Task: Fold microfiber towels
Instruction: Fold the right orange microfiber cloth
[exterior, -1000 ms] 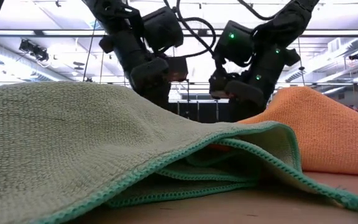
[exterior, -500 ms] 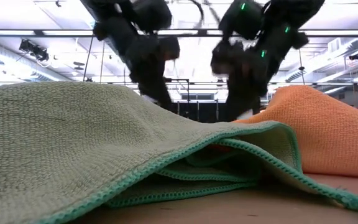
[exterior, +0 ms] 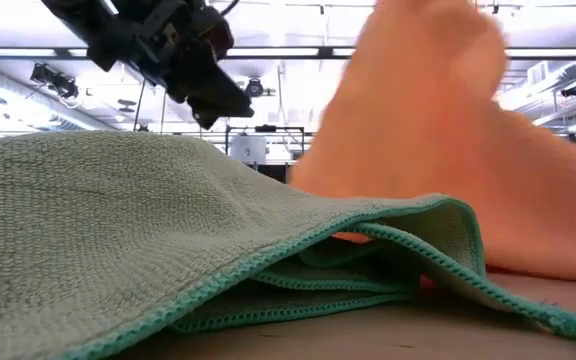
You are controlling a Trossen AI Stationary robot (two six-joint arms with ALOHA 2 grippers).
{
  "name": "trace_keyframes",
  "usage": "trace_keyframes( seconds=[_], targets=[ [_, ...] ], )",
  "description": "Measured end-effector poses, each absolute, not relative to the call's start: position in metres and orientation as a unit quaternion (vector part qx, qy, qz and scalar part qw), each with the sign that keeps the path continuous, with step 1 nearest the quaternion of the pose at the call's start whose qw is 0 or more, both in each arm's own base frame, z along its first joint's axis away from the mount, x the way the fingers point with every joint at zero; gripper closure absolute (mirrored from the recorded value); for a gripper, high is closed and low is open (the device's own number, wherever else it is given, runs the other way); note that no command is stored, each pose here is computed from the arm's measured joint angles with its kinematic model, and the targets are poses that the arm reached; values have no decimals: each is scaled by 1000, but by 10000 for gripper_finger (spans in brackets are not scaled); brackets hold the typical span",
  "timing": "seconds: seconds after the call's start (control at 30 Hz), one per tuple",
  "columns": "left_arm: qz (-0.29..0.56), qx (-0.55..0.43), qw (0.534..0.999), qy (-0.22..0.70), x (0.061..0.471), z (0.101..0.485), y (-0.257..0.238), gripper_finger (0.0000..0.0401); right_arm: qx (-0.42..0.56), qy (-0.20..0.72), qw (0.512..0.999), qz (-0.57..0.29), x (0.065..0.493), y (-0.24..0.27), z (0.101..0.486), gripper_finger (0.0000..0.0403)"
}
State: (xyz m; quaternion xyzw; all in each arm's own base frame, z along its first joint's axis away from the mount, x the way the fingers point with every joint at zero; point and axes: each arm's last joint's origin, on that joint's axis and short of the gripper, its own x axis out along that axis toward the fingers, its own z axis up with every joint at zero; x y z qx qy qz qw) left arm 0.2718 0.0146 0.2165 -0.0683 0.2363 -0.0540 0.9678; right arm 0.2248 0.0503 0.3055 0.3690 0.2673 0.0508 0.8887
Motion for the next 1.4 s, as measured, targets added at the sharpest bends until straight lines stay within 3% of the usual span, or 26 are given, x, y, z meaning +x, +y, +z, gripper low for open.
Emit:
trace_keyframes(
  seconds=[0.07,0.27,0.47,0.67,1.17,1.4],
  targets=[
    [-68,-30,973,218,275,219,11,291,399,262,877,58,214,54,313,400],
    [-105,117,964,216,294,194,5,282,451,360,816,27,192,70,302,400],
    [-112,158,942,273,325,166,16,279,466,433,772,1,188,90,286,400],
    [-114,214,923,298,374,169,29,277,466,473,748,-11,186,106,276,400],
    [-132,164,884,418,461,183,97,270,449,468,761,-12,187,115,273,400],
    [-144,146,873,443,471,178,102,240,442,462,769,0,189,116,274,400]
  ],
)
